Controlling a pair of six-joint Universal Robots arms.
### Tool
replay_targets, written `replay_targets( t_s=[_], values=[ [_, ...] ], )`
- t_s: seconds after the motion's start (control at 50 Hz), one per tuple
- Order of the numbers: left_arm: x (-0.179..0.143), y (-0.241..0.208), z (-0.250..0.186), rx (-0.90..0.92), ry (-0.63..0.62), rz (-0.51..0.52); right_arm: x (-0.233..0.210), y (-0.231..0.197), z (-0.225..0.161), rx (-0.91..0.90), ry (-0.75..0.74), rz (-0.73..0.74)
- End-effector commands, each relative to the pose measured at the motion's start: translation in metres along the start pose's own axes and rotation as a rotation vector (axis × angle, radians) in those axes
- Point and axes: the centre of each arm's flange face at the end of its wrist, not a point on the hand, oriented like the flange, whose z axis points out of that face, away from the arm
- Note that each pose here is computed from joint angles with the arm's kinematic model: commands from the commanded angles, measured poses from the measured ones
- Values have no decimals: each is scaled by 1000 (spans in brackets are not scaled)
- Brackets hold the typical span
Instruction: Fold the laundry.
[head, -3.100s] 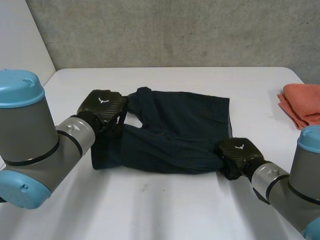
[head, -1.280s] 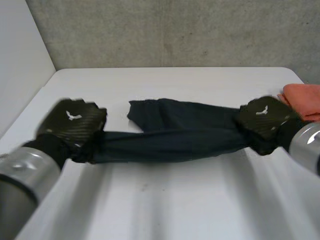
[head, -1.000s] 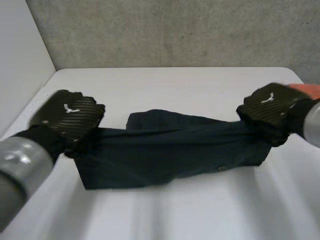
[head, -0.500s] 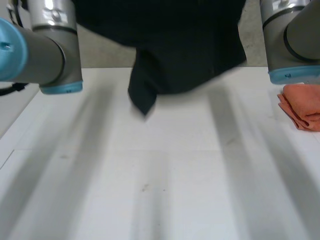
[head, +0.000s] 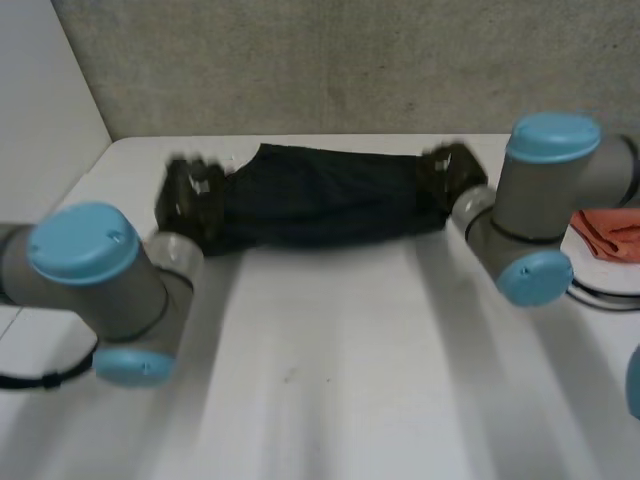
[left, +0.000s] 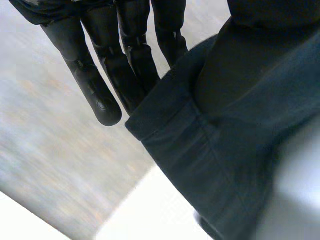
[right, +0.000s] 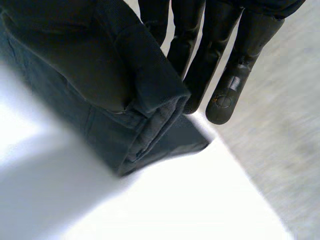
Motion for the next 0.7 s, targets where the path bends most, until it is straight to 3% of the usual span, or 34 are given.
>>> replay_targets(
  t_s=[0.02, 0.12, 0.26, 0.36, 0.44, 0.52, 0.6, 0.7],
  values=[
    [12, 20, -46, -268, 126, 71, -14, 22, -31, -186, -124, -6],
    [3, 11, -81, -363, 180, 98, -3, 5, -82, -263, -176, -39],
    [-1, -3, -142, -512, 331, 144, -23, 27, -145, -458, -366, -156],
    [1, -10, -202, -661, 525, 225, -34, 36, -200, -562, -502, -251],
    [2, -21, -233, -651, 654, 319, -36, 34, -237, -576, -566, -303],
    [-1, -27, -215, -562, 609, 346, -28, 30, -242, -541, -555, -288],
    [1, -27, -157, -450, 469, 309, -21, 23, -227, -476, -514, -251],
    [20, -18, -86, -307, 346, 288, -15, 38, -164, -423, -359, -140]
  ],
)
